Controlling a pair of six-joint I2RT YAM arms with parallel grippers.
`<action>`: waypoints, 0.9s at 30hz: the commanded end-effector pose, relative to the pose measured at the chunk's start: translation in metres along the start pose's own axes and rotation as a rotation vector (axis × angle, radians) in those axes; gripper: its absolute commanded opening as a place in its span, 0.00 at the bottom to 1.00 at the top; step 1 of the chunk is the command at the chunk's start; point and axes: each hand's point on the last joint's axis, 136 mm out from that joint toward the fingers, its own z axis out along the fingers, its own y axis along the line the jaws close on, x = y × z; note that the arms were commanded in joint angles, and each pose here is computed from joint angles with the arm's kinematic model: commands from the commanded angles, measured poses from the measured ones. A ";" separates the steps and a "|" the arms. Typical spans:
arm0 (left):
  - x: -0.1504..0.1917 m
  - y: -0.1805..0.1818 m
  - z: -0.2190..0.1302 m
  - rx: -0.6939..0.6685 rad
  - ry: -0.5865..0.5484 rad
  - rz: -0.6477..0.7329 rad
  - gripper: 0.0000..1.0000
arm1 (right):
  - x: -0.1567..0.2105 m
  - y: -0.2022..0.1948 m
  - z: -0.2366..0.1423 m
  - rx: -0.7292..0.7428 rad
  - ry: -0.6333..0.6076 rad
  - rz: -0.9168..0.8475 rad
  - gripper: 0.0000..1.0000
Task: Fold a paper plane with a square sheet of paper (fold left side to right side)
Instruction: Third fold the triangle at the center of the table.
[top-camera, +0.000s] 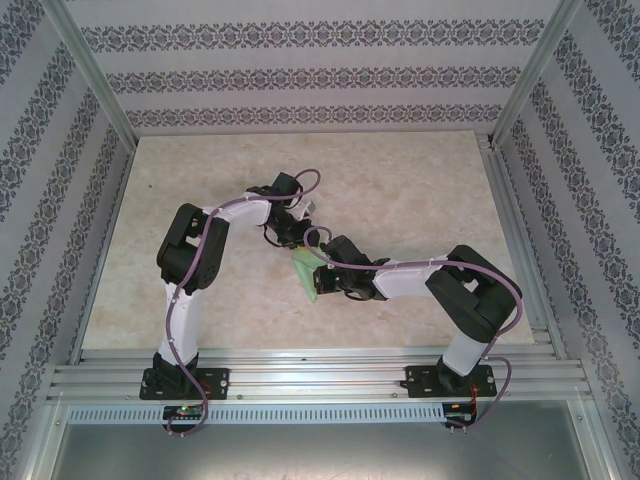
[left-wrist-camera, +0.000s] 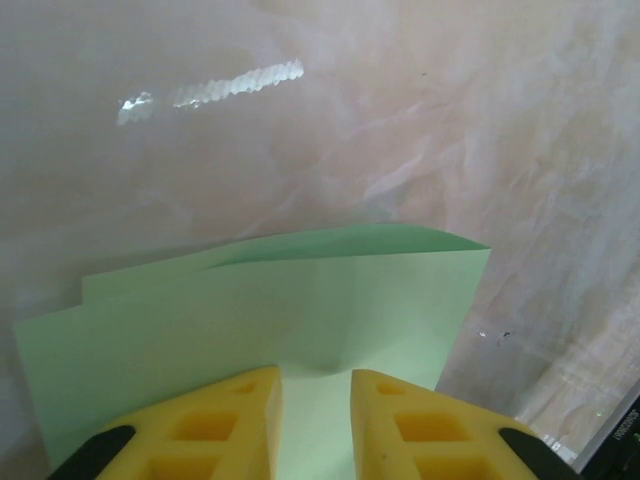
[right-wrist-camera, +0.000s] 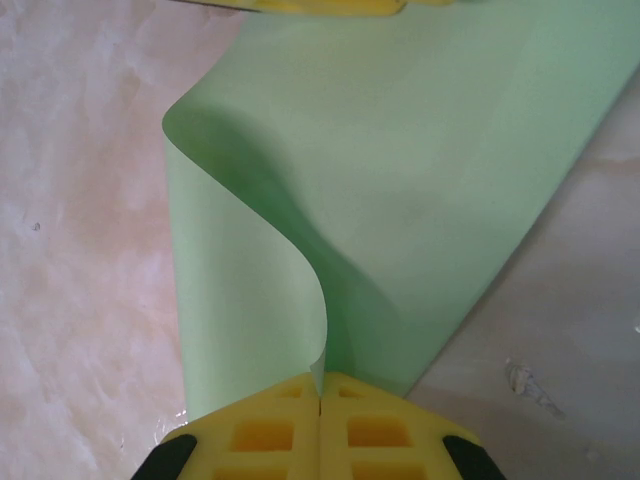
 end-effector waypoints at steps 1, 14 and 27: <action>-0.012 -0.007 -0.027 -0.032 -0.027 0.045 0.30 | 0.030 -0.014 0.008 0.061 0.101 0.010 0.00; -0.007 -0.003 -0.119 0.029 -0.217 0.011 0.29 | 0.035 -0.013 0.010 0.058 0.117 0.001 0.00; 0.080 -0.020 -0.066 0.195 -0.186 -0.061 0.12 | 0.039 -0.017 0.011 0.066 0.130 -0.009 0.00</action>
